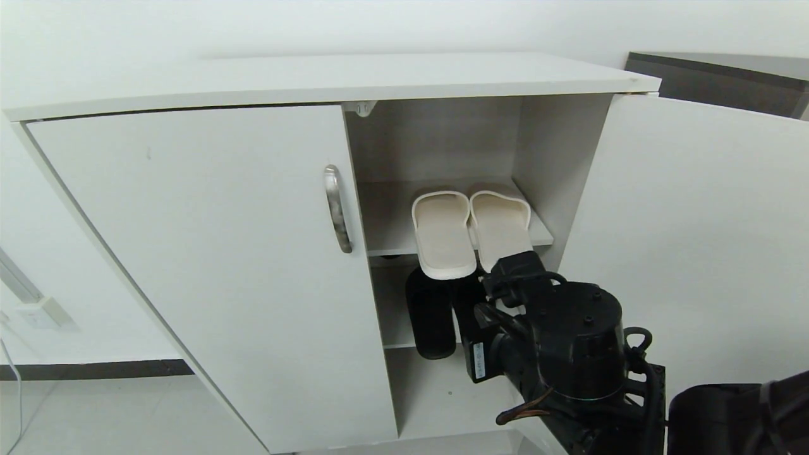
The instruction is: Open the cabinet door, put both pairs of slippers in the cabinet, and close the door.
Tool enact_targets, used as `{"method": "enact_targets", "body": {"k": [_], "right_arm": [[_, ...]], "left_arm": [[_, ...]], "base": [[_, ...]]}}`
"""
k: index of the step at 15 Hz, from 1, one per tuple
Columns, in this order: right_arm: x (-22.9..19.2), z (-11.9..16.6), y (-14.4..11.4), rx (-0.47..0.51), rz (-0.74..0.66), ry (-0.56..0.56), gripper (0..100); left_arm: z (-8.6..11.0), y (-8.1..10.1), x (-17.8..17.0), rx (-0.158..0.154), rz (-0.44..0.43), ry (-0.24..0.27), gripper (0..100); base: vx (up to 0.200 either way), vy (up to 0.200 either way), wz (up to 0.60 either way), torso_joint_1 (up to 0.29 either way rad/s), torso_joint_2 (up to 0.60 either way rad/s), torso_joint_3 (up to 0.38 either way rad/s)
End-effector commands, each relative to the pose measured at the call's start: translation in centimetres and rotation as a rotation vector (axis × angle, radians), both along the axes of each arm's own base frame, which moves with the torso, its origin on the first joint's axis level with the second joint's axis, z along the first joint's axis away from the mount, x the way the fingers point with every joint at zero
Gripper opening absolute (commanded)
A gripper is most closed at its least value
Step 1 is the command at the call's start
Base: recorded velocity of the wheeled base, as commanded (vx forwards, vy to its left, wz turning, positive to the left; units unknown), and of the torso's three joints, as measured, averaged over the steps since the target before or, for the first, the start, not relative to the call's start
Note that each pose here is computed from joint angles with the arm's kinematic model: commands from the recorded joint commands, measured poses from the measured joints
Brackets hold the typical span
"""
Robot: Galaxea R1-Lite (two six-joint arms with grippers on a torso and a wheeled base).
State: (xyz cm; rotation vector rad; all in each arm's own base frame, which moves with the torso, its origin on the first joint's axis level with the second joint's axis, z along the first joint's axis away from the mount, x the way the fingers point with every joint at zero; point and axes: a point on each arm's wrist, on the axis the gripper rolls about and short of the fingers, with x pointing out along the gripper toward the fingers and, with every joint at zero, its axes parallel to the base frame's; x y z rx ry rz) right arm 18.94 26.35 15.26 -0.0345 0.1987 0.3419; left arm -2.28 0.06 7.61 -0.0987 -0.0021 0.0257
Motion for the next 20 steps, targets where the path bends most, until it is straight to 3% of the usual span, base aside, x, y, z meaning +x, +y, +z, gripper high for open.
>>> {"method": "enact_targets", "body": {"k": [1, 14, 20], "right_arm": [[0.0, -0.3, 0.2, -0.006, 0.002, 0.004, 0], [0.2, -1.4, -1.2, -0.002, 0.030, 0.001, 0], [-0.2, -2.2, -1.7, -0.055, 0.061, 0.006, 0]], "left_arm": [[0.0, 0.0, 0.0, 0.001, 0.000, -0.001, 0], [0.0, 0.0, 0.0, -0.001, 0.000, -0.001, 0], [0.0, 0.0, 0.0, -0.001, 0.000, -0.001, 0]], "base": [[-0.200, 0.000, 0.00, 0.002, -0.01, -0.002], [-0.200, 0.000, 0.00, 0.001, 0.00, 0.003], [0.000, 0.000, 0.00, 0.000, 0.00, 0.000]]}}
